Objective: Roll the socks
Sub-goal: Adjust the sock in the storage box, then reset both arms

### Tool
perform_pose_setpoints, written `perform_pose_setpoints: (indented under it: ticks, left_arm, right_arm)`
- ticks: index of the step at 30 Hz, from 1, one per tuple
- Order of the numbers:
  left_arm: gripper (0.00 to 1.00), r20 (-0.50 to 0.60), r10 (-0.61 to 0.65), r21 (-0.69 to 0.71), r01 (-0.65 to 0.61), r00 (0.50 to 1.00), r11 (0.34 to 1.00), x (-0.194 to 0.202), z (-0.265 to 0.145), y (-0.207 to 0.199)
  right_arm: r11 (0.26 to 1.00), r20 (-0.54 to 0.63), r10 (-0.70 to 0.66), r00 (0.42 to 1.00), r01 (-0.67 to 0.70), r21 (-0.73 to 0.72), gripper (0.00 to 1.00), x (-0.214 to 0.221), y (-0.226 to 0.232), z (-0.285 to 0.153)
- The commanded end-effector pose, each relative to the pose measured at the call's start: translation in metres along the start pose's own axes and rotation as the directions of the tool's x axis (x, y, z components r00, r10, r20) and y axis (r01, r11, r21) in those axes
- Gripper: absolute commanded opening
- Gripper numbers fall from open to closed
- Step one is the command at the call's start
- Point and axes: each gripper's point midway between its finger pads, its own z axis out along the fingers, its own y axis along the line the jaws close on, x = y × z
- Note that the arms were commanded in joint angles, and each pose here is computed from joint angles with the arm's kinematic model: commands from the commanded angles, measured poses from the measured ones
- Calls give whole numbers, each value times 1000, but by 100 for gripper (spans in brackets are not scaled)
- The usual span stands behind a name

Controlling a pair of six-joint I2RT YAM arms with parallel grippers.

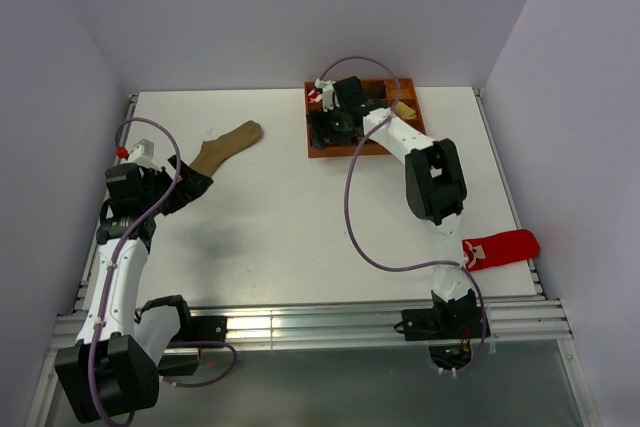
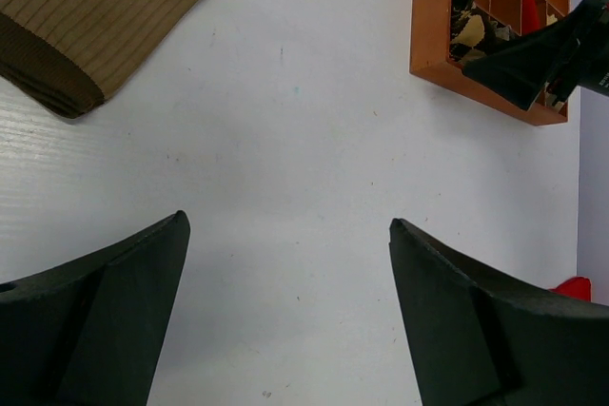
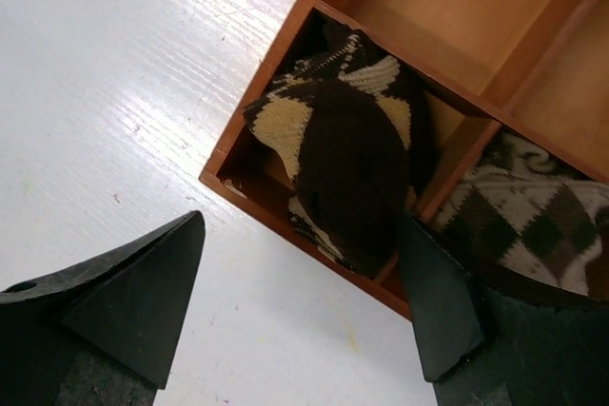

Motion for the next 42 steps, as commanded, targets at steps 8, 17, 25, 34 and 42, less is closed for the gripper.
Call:
perform_pose_setpoints:
  ticks: [8,17,25,34,42]
  left_arm:
    - [91,45,49,20,-50,998,999,-11,-5,-6]
    - [94,147,75,-12,-74,986,997,-38,-31,-20]
    - [97,324,171,-149,-128,931,980,-86,-109,-45]
    - [100,579,272,-242,-156,769,958,-121,-240,-89]
    - [99,662,294,-291,-125,690,949,-121,-298,-89]
  right_arm:
    - [984,242,124,962,-150,91,89,-56,-41,-77]
    - [915,508,281,814,-387,115,89,-77,-72,-212]
    - [807,712,229,664,-539,243,90,-44,-81,-369]
    - [763,875,98,474,-601,240,89,23,-27,-509]
    - [740,952,8,305,-642,200,89,82,9,-586]
